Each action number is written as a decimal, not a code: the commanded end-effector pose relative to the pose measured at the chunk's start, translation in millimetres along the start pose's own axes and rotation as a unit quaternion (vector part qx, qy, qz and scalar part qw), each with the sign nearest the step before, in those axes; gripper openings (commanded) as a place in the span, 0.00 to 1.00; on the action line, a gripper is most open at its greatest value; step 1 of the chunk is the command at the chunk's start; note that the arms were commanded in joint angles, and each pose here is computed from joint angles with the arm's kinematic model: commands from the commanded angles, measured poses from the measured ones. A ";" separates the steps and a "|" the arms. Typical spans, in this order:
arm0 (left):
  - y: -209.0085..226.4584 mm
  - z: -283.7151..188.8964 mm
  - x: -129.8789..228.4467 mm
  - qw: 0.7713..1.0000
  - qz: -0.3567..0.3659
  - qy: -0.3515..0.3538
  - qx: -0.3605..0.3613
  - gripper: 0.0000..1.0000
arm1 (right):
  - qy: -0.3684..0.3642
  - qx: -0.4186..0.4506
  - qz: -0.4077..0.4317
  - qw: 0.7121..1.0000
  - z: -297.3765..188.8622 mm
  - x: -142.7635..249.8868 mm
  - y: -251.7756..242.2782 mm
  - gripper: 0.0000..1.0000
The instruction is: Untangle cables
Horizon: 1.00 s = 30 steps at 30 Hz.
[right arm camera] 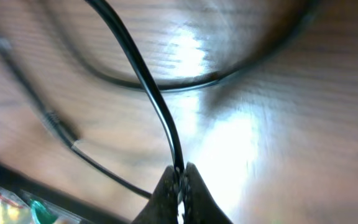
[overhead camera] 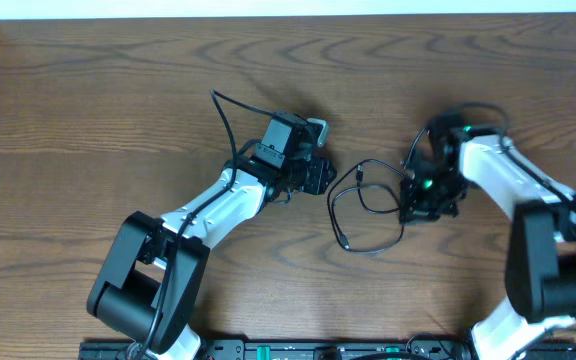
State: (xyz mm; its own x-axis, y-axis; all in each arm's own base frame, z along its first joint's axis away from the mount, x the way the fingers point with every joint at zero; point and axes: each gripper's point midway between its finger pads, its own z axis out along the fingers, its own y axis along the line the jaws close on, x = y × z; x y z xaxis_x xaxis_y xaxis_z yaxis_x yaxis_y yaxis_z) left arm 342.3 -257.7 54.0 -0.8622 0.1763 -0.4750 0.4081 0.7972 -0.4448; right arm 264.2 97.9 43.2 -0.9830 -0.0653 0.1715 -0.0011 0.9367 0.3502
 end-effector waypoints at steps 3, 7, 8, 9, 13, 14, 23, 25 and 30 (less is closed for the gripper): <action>7.0 -1.3 6.3 1.000 -0.004 0.010 -0.014 0.45 | -0.176 0.022 -0.077 0.981 -124.7 -18.3 38.9 0.01; 8.6 -1.6 16.3 0.999 -0.011 0.029 -0.018 0.45 | -0.253 0.058 -0.074 0.963 -185.3 -18.1 40.9 0.01; 9.0 -1.7 19.3 0.999 -0.013 0.035 -0.019 0.45 | -0.275 0.063 -0.069 0.957 -205.5 -19.7 41.0 0.01; 9.1 -1.8 20.8 0.999 -0.014 0.038 -0.020 0.45 | -0.289 0.063 -0.068 0.953 -217.7 -21.2 42.0 0.01; 7.0 -1.1 23.1 0.999 -0.013 0.042 -0.019 0.45 | -0.368 0.063 -0.055 0.926 -277.6 -28.7 41.6 0.01; 4.2 -0.2 24.3 0.999 -0.009 0.044 -0.017 0.44 | -0.394 0.065 -0.049 0.915 -299.1 -28.5 39.4 0.01; -46.5 13.6 41.0 0.997 0.050 0.057 0.017 0.44 | -0.496 0.137 0.054 0.856 -391.0 -12.1 -32.9 0.01; -63.3 17.3 41.8 0.996 0.070 0.050 0.031 0.44 | -0.494 0.142 0.066 0.855 -391.4 -19.7 -47.1 0.01; -99.0 23.0 44.3 0.991 0.111 0.034 0.063 0.45 | -0.495 0.146 0.080 0.853 -386.7 -71.0 -81.6 0.01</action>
State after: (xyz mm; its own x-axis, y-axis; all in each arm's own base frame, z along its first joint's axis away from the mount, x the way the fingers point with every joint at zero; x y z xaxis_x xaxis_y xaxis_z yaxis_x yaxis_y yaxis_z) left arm 278.7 -333.7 57.8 -0.7839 0.3608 -0.5053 0.5926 0.6778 -0.4353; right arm 387.2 -97.1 375.2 -0.6263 0.2562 -0.7362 0.2343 0.9626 0.1357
